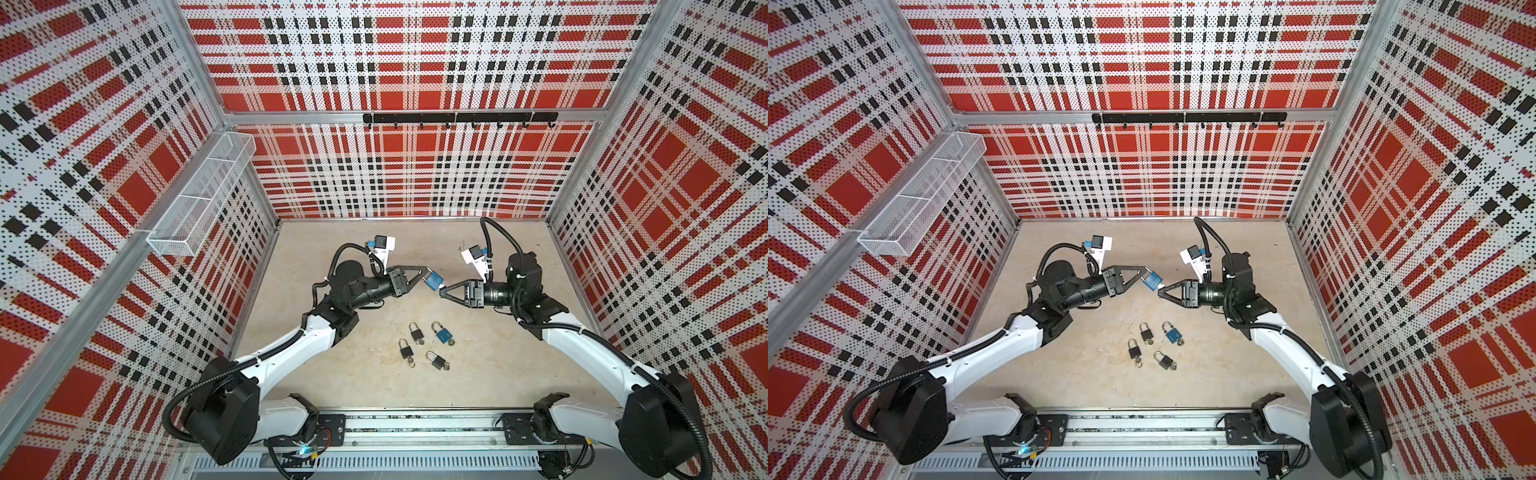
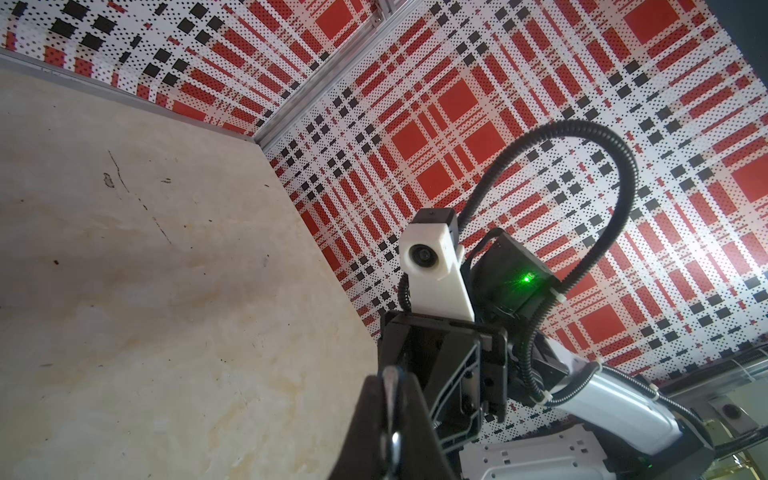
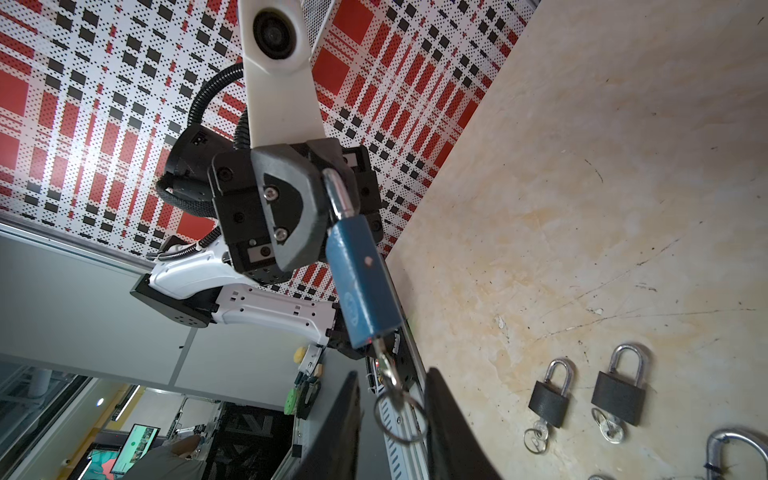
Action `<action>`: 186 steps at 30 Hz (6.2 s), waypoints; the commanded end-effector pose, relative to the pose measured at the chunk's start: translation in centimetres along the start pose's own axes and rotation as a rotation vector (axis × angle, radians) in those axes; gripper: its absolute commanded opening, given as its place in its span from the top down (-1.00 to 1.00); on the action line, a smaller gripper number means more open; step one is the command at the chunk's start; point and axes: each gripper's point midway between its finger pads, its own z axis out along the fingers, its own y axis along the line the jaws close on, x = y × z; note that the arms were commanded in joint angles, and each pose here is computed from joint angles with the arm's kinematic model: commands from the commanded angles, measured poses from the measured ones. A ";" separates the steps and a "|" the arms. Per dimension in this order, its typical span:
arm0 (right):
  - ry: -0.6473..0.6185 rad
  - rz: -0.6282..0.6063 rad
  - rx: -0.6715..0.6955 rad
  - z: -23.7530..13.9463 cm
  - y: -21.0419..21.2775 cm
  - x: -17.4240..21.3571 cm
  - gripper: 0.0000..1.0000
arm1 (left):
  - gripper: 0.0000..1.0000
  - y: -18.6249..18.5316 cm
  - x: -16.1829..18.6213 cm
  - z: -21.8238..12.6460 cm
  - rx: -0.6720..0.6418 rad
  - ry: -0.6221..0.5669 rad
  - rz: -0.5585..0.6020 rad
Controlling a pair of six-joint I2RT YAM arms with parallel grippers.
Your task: Lock with the key
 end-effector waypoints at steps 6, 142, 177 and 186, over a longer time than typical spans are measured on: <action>-0.036 -0.073 -0.025 0.0 1.1 -1.8 0.48 | 1.00 -1.7 -0.7 -0.4 0.060 -0.024 0.023; -0.077 -0.153 -0.060 -0.6 3.3 -6.0 0.04 | 1.00 -2.4 -5.1 -2.3 0.151 -0.147 -0.034; -0.066 -0.120 -0.090 0.4 2.9 -5.6 1.00 | 1.00 -1.9 -5.8 -2.1 0.150 -0.164 -0.041; -0.085 -0.084 -0.053 -0.7 1.6 -4.3 1.00 | 1.00 -2.2 -8.2 -4.4 0.142 -0.213 -0.004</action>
